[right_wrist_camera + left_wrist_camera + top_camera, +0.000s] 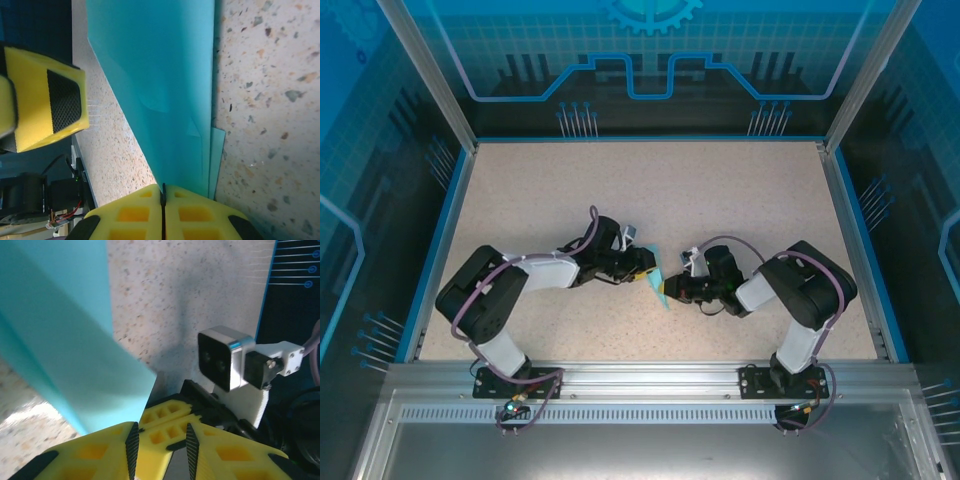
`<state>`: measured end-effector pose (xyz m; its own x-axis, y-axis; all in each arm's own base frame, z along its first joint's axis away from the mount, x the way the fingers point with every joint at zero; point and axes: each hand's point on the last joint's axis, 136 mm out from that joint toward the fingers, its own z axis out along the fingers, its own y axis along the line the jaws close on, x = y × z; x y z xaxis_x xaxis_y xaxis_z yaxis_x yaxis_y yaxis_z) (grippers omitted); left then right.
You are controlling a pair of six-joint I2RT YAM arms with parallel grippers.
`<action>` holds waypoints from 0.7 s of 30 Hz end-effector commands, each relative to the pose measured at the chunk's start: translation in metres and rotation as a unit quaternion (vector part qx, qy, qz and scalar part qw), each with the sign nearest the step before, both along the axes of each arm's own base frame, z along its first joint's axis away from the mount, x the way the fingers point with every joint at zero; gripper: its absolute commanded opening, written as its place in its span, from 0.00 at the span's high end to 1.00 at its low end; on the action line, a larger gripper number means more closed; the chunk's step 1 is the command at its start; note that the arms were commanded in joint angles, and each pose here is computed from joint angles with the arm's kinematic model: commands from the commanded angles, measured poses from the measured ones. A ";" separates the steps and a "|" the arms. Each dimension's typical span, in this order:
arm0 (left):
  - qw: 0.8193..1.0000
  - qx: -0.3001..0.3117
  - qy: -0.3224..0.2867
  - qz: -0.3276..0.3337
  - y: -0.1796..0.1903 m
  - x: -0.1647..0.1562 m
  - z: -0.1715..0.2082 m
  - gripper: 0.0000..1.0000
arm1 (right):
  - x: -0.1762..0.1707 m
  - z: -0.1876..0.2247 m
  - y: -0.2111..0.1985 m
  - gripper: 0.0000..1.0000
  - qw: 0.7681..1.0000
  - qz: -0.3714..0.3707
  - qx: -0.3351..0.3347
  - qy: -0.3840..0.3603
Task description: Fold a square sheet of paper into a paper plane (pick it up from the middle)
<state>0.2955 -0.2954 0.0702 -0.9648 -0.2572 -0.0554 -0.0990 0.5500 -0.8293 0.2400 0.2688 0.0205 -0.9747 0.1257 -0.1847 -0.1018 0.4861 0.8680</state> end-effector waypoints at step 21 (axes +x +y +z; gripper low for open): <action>1.000 0.002 -0.011 -0.015 -0.016 0.016 -0.012 0.66 | -0.003 -0.005 -0.007 0.79 0.999 0.018 -0.045 -0.006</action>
<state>0.3092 -0.3080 0.0582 -0.9686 -0.2423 -0.0560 -0.0889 0.5476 -0.8320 0.2384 0.2680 0.0247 -0.9737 0.0869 -0.2105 -0.1384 0.5082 0.8500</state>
